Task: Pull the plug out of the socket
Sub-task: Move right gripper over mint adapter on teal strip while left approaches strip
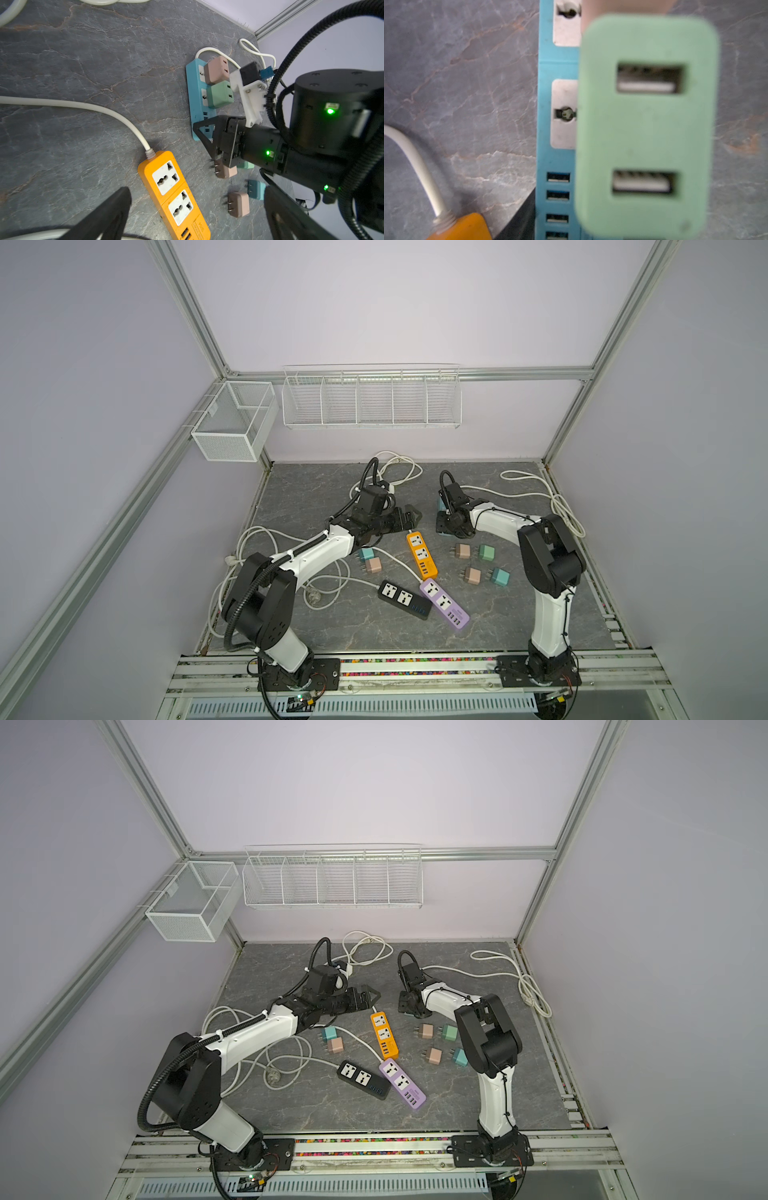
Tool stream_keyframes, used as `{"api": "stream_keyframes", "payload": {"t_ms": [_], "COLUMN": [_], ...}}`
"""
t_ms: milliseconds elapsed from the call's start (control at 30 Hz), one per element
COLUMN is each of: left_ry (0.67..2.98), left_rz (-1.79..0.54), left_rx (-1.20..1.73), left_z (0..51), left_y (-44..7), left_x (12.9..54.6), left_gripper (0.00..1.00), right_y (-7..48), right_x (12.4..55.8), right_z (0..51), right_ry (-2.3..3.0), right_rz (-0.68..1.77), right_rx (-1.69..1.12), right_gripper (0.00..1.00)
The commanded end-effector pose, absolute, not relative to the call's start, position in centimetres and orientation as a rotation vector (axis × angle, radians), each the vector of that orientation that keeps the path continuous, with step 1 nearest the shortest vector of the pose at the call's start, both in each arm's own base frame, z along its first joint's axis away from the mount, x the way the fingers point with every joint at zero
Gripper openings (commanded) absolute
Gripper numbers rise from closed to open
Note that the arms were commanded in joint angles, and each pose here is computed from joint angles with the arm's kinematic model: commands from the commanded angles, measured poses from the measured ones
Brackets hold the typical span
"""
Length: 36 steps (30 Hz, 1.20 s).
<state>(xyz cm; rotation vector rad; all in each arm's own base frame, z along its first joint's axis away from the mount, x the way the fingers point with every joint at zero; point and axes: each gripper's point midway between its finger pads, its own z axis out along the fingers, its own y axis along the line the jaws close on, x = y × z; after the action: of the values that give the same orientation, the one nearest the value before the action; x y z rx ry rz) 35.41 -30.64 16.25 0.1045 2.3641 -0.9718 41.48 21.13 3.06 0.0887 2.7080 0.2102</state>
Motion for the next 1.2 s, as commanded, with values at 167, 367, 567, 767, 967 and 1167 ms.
{"api": "stream_keyframes", "payload": {"t_ms": [167,367,567,767,967,1167], "left_ry": [2.339,2.338,2.319,2.322,2.313,2.333], "left_rz": [-0.989,-0.994,-1.023,-1.045,-1.022,-1.0], "left_rx": [0.088,0.078,0.06,0.032,0.018,-0.005], "left_z": [17.2,17.2,17.2,17.1,17.9,17.7], "left_y": [-30.2,-30.2,-30.4,-30.6,-30.3,-30.6], "left_x": [35.2,35.2,35.3,35.5,35.7,36.4], "left_gripper": [0.99,0.99,1.0,0.99,0.99,0.99], "right_y": [22.8,22.4,22.4,22.5,22.2,21.1], "right_x": [36.9,35.0,33.9,34.6,34.9,35.0], "right_z": [2.2,2.2,1.8,3.0,6.1,9.7], "right_ry": [2.795,2.8,2.816,2.776,2.711,2.648], "right_rz": [0.226,0.171,0.189,0.18,0.196,0.209], "right_rx": [-0.082,-0.133,-0.173,-0.185,-0.174,-0.153], "right_gripper": [0.5,0.5,0.52,0.63,0.71,0.76]}}
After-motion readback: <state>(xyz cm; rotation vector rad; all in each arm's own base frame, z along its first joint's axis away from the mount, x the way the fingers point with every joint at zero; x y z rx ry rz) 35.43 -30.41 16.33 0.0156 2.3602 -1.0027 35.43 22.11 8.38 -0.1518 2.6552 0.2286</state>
